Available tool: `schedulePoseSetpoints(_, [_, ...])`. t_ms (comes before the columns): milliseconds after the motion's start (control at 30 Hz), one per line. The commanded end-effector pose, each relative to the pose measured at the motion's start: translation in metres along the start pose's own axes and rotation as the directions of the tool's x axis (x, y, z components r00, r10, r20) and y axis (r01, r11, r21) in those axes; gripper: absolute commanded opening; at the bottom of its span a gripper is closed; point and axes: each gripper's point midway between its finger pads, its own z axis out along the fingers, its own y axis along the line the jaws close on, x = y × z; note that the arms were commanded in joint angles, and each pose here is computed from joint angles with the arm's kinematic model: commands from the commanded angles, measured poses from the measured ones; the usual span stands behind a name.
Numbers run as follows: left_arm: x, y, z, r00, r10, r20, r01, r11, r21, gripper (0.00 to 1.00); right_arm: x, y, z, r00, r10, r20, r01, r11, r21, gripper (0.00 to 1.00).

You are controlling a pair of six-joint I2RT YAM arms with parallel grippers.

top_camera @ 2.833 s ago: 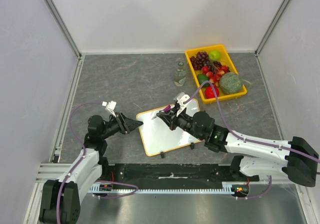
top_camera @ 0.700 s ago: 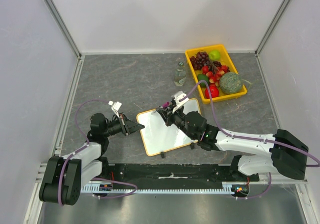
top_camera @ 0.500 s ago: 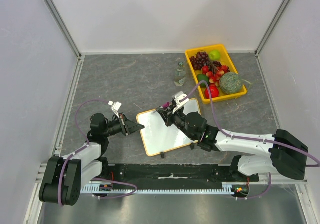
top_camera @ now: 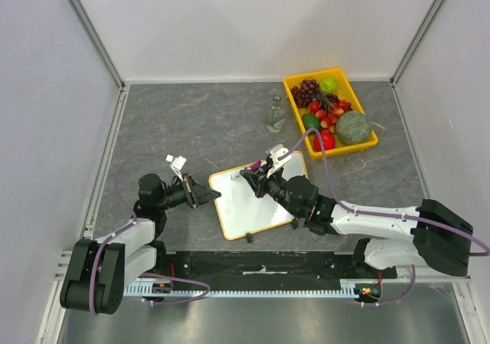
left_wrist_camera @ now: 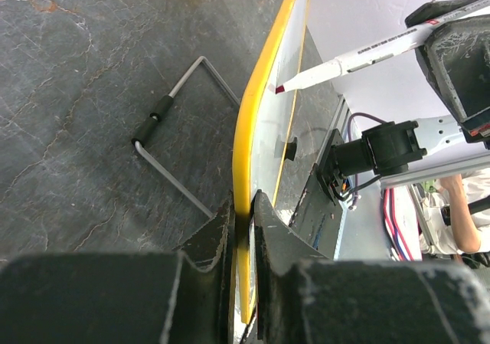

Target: Write a sentence on the whiteboard

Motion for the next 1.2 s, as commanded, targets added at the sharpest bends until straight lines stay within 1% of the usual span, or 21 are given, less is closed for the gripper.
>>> schedulePoseSetpoints(0, [-0.007,-0.001,0.001,0.998,0.054,0.012,-0.054,0.999,0.008,0.02,0.014,-0.006,-0.006,0.999,-0.016,-0.034,0.016,1.000,0.014,0.00])
schedulePoseSetpoints(333, [-0.007,-0.001,0.001,0.998,0.055,0.013,-0.055,0.998,0.009,0.02,0.024,-0.002,-0.012,0.998,-0.006,-0.059,0.004,1.000,-0.027,0.00])
schedulePoseSetpoints(400, [-0.007,-0.002,0.001,0.998,0.055,0.013,-0.055,0.998,0.010,0.02,0.021,-0.001,-0.012,0.999,-0.003,-0.052,0.002,1.000,-0.027,0.00])
schedulePoseSetpoints(533, [-0.008,-0.001,0.001,0.998,0.058,0.015,-0.058,0.998,0.008,0.02,0.000,0.003,-0.012,1.000,0.015,-0.011,-0.015,0.999,-0.034,0.00])
schedulePoseSetpoints(700, [-0.007,-0.001,0.001,0.998,0.055,0.012,-0.055,0.998,0.008,0.02,-0.029,0.004,-0.016,0.996,0.054,0.076,-0.052,0.998,-0.033,0.00])
schedulePoseSetpoints(833, [-0.007,-0.002,0.002,0.998,0.058,0.013,-0.058,0.998,0.010,0.02,-0.042,0.001,-0.016,0.992,0.061,0.112,-0.060,0.998,-0.015,0.00])
schedulePoseSetpoints(1167, [-0.007,-0.001,0.001,0.998,0.055,0.012,-0.055,0.998,0.010,0.02,-0.037,-0.011,-0.001,0.995,0.038,0.090,-0.043,0.998,0.054,0.00])
